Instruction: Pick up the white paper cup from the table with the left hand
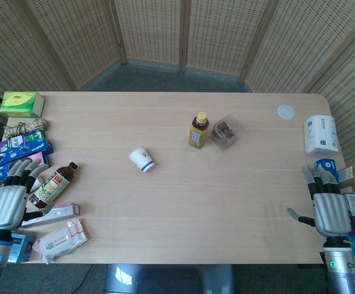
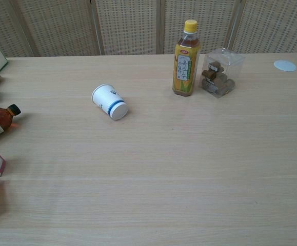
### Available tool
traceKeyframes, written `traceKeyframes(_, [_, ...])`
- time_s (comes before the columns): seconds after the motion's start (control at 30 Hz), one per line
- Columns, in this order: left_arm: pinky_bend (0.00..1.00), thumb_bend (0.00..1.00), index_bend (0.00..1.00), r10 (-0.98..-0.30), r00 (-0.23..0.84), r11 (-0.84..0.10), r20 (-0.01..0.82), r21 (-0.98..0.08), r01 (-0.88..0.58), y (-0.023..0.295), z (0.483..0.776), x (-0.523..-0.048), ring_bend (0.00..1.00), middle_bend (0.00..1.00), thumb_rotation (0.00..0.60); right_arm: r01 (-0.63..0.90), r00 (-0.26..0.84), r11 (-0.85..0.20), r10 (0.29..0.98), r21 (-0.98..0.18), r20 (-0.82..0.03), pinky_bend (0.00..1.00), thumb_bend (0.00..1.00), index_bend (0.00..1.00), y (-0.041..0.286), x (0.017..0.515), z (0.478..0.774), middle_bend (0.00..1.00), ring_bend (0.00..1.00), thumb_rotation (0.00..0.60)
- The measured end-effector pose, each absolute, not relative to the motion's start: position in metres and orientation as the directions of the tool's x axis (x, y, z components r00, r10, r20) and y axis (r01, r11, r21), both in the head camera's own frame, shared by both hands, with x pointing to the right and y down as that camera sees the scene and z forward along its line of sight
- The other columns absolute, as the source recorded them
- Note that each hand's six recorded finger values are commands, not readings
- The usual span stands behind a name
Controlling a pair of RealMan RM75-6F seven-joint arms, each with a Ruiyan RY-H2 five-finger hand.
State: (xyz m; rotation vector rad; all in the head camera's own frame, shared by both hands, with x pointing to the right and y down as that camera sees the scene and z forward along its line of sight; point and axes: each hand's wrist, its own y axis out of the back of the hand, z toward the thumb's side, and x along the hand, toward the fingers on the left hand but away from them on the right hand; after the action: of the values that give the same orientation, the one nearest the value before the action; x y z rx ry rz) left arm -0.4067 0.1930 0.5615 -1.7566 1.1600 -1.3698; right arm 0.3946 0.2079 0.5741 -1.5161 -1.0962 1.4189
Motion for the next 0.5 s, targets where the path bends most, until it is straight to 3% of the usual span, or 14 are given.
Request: traceKeyframes(0.5, [0.00,0.23,0.17,-0.901,0.113,-0.433,0.418,-0.876,-0.214,0.181,0.560,-0.399,0.00,0.11,0.600,0.103,0.003,-0.327,0.944,-0.939,-0.329,0.00,0.05,0.00,0.209,0.396,0.573,0.00,0.00,0.522])
